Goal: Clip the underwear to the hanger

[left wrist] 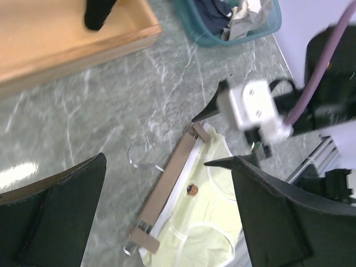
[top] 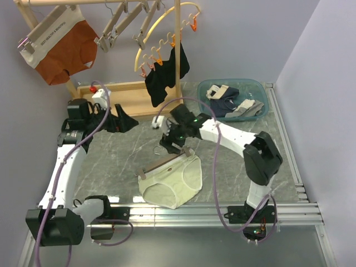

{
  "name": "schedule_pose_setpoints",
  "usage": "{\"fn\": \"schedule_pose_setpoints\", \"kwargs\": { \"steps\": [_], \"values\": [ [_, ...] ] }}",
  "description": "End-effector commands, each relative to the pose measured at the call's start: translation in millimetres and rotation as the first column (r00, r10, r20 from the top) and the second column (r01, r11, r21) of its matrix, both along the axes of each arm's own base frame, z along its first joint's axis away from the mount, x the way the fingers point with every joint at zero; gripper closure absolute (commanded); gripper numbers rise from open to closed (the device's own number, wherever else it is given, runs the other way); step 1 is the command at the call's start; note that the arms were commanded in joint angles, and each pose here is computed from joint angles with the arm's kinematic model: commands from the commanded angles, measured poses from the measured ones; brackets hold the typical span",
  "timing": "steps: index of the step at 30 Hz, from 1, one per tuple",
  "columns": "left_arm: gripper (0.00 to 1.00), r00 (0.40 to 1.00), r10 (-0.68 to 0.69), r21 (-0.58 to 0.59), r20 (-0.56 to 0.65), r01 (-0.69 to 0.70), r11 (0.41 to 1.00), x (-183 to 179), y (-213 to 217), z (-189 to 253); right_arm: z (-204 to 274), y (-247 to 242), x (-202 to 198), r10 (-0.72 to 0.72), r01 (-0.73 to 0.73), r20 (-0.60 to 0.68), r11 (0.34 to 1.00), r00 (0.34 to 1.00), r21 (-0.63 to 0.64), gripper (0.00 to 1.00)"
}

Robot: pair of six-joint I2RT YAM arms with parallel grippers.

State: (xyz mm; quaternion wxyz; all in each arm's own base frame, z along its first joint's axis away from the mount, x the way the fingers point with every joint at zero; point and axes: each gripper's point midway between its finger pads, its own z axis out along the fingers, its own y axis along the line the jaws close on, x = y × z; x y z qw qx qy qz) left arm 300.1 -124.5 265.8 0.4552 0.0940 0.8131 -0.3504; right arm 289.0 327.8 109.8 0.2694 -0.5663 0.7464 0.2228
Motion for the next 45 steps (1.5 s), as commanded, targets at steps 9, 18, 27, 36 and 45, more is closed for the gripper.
{"fn": "schedule_pose_setpoints", "kwargs": {
  "steps": [9, 18, 27, 36, 45],
  "values": [
    [0.01, 0.996, -0.024, -0.146, -0.081, 0.012, 0.989, -16.5, 19.7, 2.3, -55.8, 20.1, -9.5, 0.288, -0.257, 0.093, 0.933, 0.953, -0.253, 0.35],
    [0.01, 0.993, -0.046, -0.159, -0.108, 0.028, 0.987, -13.9, 22.5, -5.3, -73.7, 21.7, -5.8, 0.291, -0.256, 0.095, 0.928, 0.952, -0.272, 0.45],
    [0.01, 0.988, -0.031, -0.194, -0.152, 0.001, 0.981, -10.0, 26.8, -10.6, -96.7, 17.8, -13.2, 0.329, -0.300, 0.054, 0.909, 0.943, -0.288, 0.48],
    [0.01, 0.976, 0.037, -0.167, -0.213, -0.074, 0.983, -6.3, 37.2, -10.7, -87.7, 14.0, -16.5, 0.357, -0.321, 0.103, 0.910, 0.928, -0.261, 1.00],
    [0.01, 0.988, 0.025, -0.057, -0.151, -0.034, 0.998, -11.5, 43.8, -6.7, 2.8, 20.2, -0.8, 0.287, -0.238, 0.337, 0.955, 0.897, -0.180, 1.00]
  ]
}}
